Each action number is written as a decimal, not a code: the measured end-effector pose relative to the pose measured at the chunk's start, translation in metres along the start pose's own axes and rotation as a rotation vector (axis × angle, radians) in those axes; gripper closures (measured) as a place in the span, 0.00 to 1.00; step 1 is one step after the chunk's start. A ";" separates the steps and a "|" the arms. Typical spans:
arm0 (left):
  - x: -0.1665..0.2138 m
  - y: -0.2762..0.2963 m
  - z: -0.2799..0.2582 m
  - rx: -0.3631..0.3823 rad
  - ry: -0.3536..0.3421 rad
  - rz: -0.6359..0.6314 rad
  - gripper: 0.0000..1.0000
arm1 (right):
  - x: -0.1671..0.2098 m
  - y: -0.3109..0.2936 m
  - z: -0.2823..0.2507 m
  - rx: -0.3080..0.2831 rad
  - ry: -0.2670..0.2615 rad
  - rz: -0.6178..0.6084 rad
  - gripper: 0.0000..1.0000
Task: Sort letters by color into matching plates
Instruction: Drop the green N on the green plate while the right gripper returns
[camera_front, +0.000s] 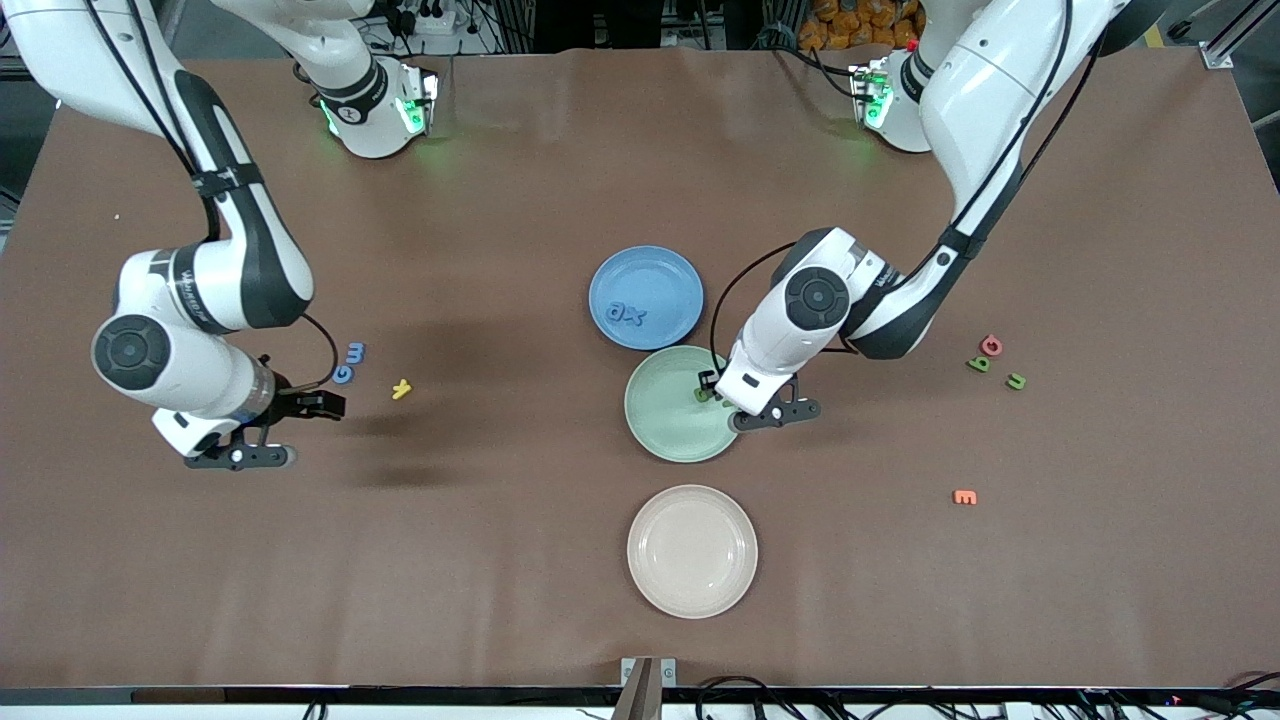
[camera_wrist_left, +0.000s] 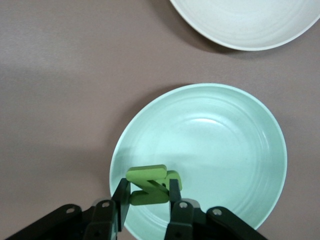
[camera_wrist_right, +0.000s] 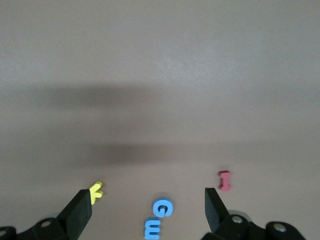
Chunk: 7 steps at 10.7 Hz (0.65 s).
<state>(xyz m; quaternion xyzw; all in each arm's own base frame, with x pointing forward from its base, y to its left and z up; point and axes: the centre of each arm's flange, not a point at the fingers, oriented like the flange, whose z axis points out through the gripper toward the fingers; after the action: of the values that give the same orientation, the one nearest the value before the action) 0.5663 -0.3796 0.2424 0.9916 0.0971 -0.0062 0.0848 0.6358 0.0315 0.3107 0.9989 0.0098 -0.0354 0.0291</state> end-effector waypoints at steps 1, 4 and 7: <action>0.003 0.002 0.003 -0.003 0.001 -0.002 0.64 | -0.005 0.008 -0.001 0.003 0.023 0.005 0.00; 0.011 0.006 0.003 -0.017 0.008 -0.009 0.60 | -0.046 0.013 0.020 0.033 0.075 0.033 0.00; 0.018 0.007 -0.004 -0.019 0.015 -0.015 0.22 | -0.086 0.015 0.031 0.024 0.044 0.035 0.00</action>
<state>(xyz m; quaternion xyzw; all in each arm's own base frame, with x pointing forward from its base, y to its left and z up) 0.5854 -0.3824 0.2468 0.9900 0.1054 0.0013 0.0933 0.5478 0.0134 0.2864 0.9997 -0.0075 -0.0132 0.0177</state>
